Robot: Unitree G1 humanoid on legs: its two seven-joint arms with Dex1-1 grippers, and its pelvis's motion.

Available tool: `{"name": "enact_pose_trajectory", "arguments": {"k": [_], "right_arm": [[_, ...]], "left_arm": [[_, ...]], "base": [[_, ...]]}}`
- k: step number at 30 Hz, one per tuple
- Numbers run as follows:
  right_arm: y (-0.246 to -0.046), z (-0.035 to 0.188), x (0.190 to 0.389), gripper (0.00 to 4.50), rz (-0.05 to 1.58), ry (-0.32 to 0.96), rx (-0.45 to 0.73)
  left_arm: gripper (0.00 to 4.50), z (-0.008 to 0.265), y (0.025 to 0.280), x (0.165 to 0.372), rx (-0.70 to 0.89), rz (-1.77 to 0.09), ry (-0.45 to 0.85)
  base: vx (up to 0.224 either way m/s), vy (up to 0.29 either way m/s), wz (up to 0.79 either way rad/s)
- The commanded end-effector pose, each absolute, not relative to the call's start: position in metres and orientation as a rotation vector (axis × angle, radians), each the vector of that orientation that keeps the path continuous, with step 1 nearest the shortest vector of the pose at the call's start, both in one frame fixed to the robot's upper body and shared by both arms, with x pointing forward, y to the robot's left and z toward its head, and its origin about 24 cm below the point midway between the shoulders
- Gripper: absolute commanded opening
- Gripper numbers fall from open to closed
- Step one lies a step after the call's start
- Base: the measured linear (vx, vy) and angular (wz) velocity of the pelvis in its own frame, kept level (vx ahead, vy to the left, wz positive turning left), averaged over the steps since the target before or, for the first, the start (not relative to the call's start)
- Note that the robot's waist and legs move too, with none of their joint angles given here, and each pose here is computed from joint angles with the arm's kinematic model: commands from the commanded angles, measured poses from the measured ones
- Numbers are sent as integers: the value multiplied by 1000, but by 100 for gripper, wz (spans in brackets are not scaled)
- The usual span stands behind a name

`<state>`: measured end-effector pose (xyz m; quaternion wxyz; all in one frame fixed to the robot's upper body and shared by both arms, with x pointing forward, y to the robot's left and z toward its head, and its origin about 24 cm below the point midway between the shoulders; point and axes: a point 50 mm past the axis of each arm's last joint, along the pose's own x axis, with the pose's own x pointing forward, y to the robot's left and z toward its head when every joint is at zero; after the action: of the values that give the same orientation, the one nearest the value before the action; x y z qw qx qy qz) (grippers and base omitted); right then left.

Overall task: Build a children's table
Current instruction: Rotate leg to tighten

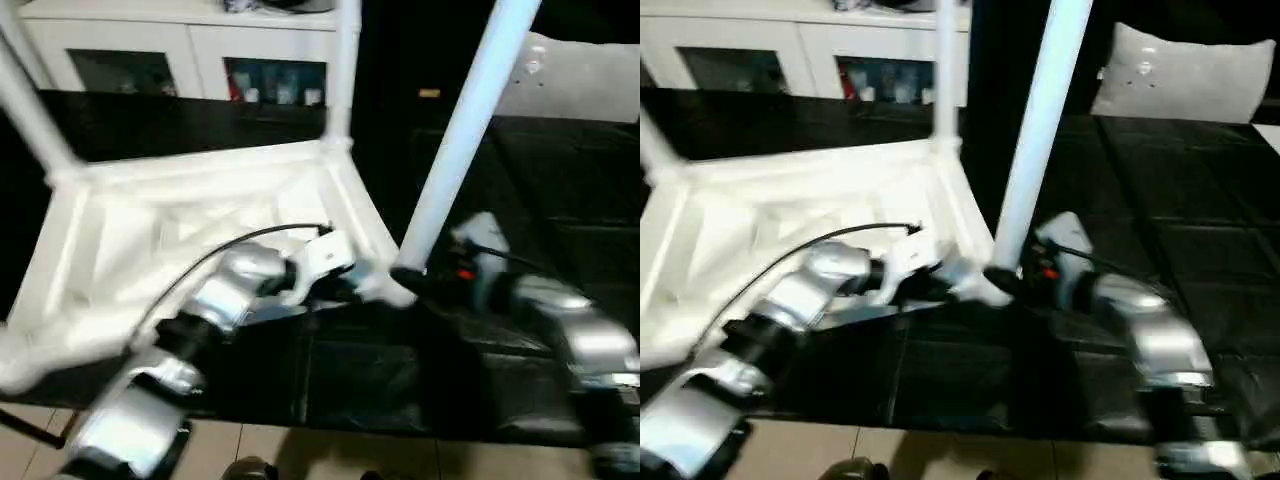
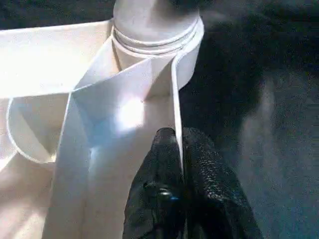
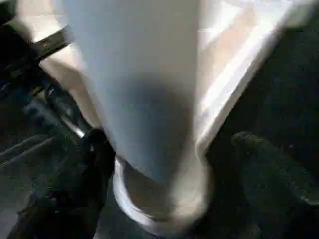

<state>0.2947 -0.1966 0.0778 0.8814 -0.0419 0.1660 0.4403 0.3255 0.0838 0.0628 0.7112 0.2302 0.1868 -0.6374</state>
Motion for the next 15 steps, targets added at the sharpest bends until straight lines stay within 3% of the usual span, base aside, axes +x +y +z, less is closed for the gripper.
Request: {"name": "enact_pose_trajectory", "arguments": {"k": [1,7,8,11,15], "right_arm": [[-191,82,289,389,1027,328,-105],[-192,85,280,353,1213,336,-137],[-192,86,278,326,1247,336,-132],[-187,84,270,309,1374,359,-97],[-182,80,266,280,1423,387,-69]], "left_arm": [[0,65,75,317,566,-1550,400],[0,64,84,311,665,-1686,427],[0,64,85,309,672,-1710,430],[0,67,85,305,657,-1785,432],[0,70,84,306,648,-1789,429]], "base": [[0,0,0],[0,0,0],[0,0,0],[0,0,0],[0,0,0]]}}
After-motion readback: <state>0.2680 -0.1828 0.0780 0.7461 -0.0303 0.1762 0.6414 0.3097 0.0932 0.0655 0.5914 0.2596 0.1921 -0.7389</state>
